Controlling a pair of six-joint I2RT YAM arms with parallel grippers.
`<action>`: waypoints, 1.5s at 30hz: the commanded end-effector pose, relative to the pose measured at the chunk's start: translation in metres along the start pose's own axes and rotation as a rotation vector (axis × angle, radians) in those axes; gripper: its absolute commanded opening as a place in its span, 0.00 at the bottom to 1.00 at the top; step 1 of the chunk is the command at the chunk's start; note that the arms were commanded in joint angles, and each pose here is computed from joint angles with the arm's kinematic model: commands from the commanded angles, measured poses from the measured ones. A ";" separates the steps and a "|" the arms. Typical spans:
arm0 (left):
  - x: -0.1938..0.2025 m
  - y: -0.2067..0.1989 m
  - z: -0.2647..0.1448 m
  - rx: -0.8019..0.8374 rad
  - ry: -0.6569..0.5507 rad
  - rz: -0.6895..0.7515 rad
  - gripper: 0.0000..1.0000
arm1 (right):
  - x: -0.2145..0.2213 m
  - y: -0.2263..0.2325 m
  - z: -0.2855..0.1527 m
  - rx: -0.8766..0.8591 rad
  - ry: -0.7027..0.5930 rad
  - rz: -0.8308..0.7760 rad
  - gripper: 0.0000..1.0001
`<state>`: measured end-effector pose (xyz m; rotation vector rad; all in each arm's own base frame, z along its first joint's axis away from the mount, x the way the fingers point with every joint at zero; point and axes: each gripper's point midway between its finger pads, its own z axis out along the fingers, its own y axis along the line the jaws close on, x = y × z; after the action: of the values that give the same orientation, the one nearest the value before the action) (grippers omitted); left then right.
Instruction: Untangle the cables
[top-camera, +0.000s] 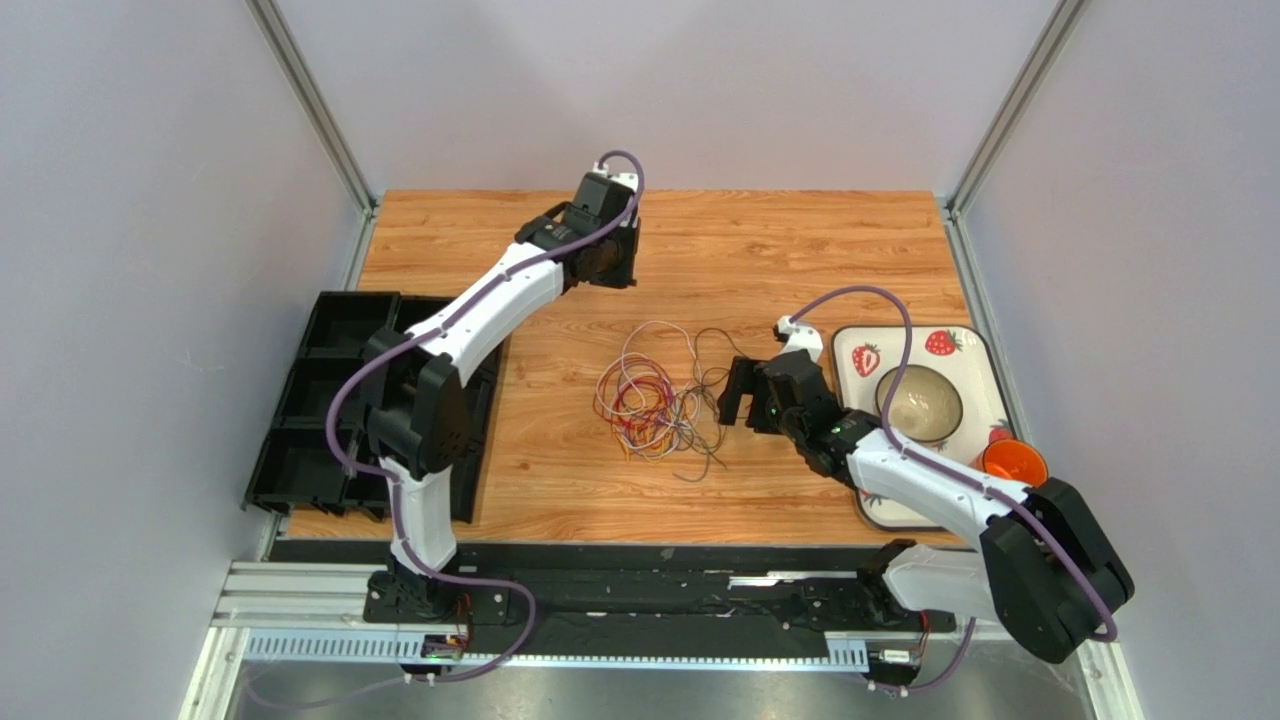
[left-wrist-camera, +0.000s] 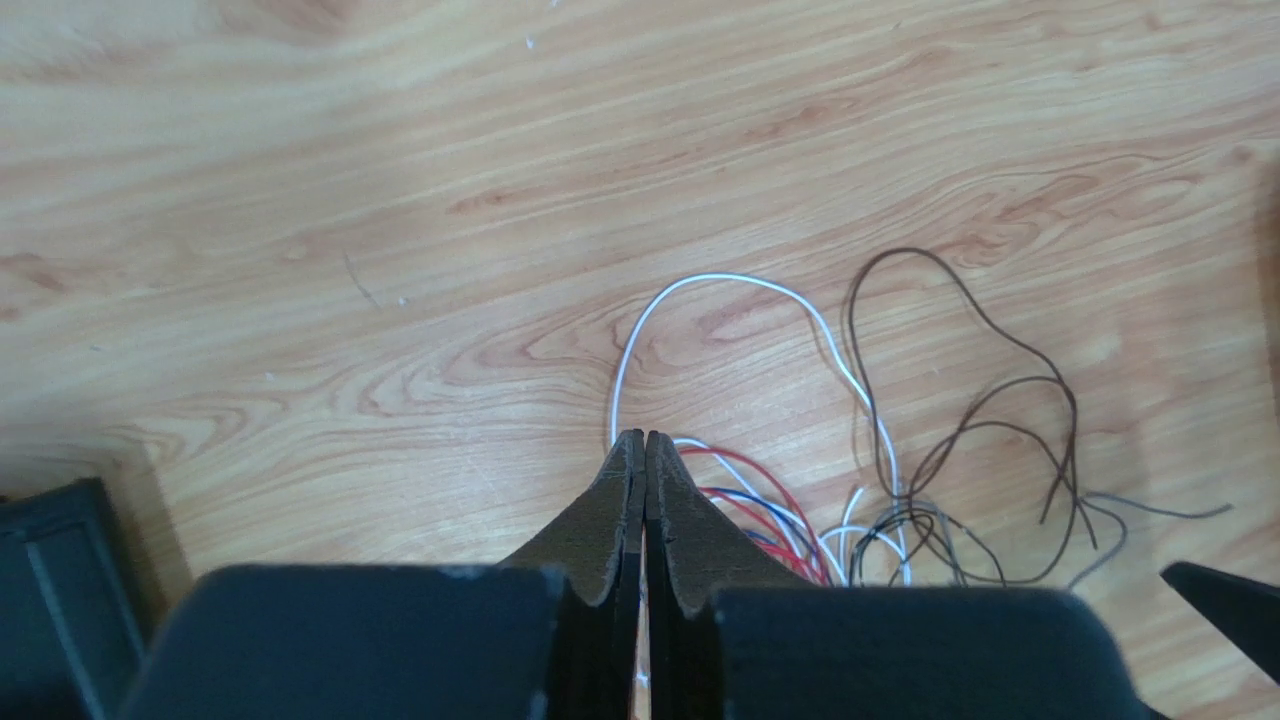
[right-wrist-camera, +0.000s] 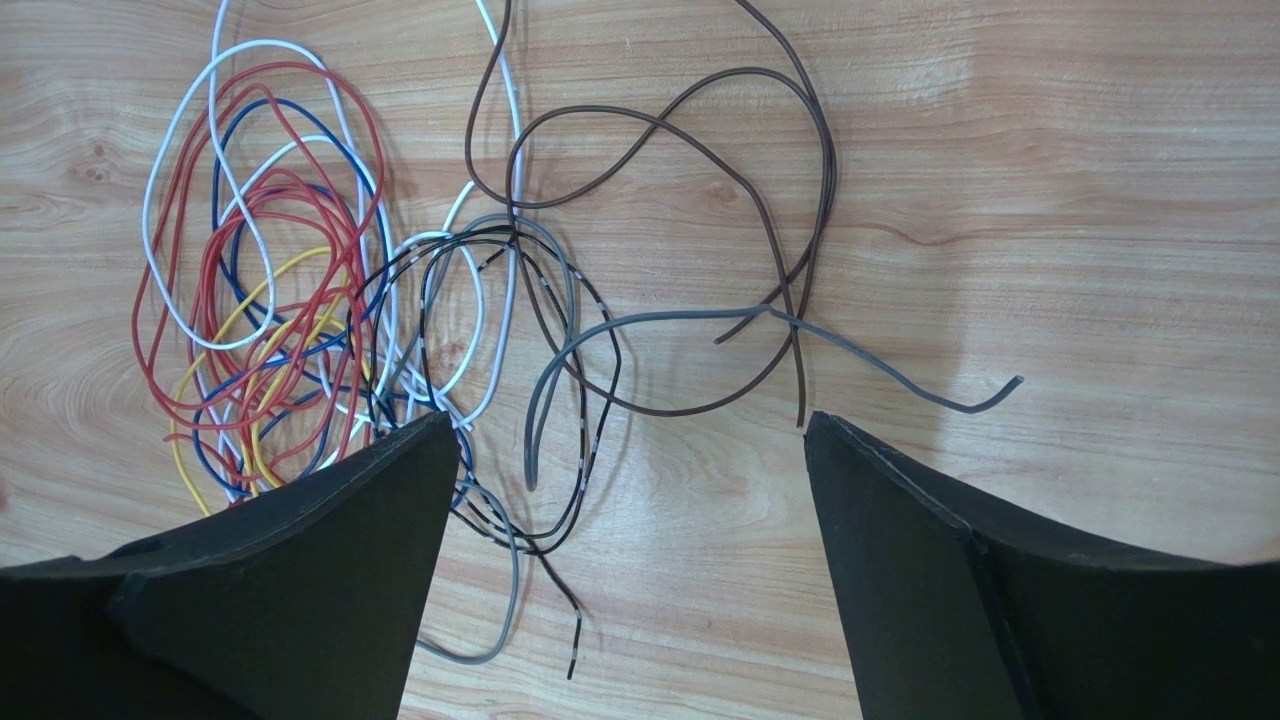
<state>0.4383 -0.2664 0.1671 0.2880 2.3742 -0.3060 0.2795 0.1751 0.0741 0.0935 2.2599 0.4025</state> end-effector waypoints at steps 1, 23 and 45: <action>0.032 -0.005 -0.006 0.009 0.068 0.025 0.29 | -0.022 0.015 -0.001 -0.039 -0.061 0.005 0.90; 0.160 -0.052 -0.004 0.046 0.203 0.167 0.59 | -0.020 0.016 0.004 -0.029 -0.041 -0.001 0.90; 0.158 -0.057 -0.025 0.054 0.175 0.205 0.57 | -0.019 0.015 0.006 -0.020 -0.026 -0.003 0.90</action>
<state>0.2853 -0.2912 0.0577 0.6248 2.5465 -0.2455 0.2855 0.1797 0.0722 0.0899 2.2752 0.3941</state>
